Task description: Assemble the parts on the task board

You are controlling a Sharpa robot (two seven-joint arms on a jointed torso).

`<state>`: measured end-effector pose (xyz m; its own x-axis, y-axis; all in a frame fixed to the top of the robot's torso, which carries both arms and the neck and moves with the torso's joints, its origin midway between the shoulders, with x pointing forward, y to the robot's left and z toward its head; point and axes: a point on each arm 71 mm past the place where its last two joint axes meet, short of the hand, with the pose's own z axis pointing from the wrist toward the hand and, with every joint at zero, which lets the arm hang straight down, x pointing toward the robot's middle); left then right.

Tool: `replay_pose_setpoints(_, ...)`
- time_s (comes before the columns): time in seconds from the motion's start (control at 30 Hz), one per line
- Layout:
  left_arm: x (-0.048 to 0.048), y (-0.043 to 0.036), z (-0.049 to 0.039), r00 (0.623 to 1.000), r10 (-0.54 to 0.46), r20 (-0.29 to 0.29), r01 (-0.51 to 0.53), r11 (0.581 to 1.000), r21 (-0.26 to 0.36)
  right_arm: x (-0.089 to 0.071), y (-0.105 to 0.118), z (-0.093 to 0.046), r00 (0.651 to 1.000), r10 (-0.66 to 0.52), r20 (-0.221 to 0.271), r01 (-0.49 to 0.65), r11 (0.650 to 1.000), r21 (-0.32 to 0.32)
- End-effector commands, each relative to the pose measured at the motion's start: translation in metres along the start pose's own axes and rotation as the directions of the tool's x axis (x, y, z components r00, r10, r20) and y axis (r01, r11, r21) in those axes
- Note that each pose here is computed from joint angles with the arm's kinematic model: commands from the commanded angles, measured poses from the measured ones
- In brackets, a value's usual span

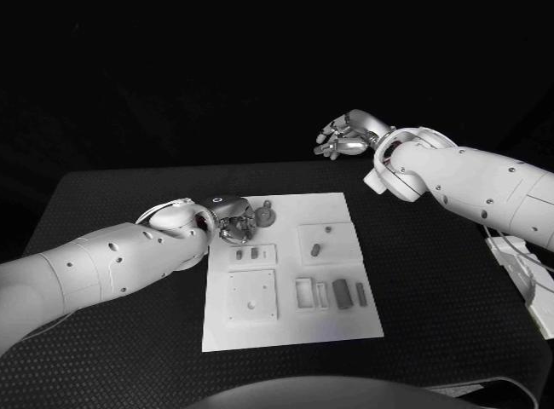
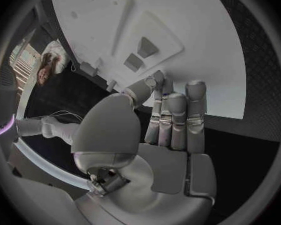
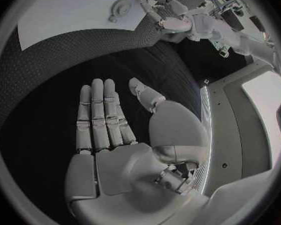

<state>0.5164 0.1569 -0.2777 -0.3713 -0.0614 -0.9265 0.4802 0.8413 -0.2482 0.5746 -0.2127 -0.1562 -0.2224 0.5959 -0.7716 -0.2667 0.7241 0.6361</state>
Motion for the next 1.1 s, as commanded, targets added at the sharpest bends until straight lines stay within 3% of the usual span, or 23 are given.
replay_pose_setpoints(0.03,0.0158,-0.0080,-0.0011,0.996,0.013,-0.091,-0.010,0.999,0.031,0.0002,0.0004,-0.0002,1.000,0.000,-0.007,0.000,1.000,-0.009)
replay_pose_setpoints(0.7,0.0165,-0.0014,-0.0017,0.996,0.024,-0.084,-0.023,1.000,0.007,0.0004,0.0007,-0.0001,1.000,0.000,-0.007,-0.001,1.000,-0.009)
replay_pose_setpoints(1.1,0.0127,0.0020,-0.0022,0.999,-0.024,-0.033,0.023,1.000,-0.001,0.0000,-0.0001,-0.0003,1.000,0.000,-0.006,0.000,1.000,-0.006)
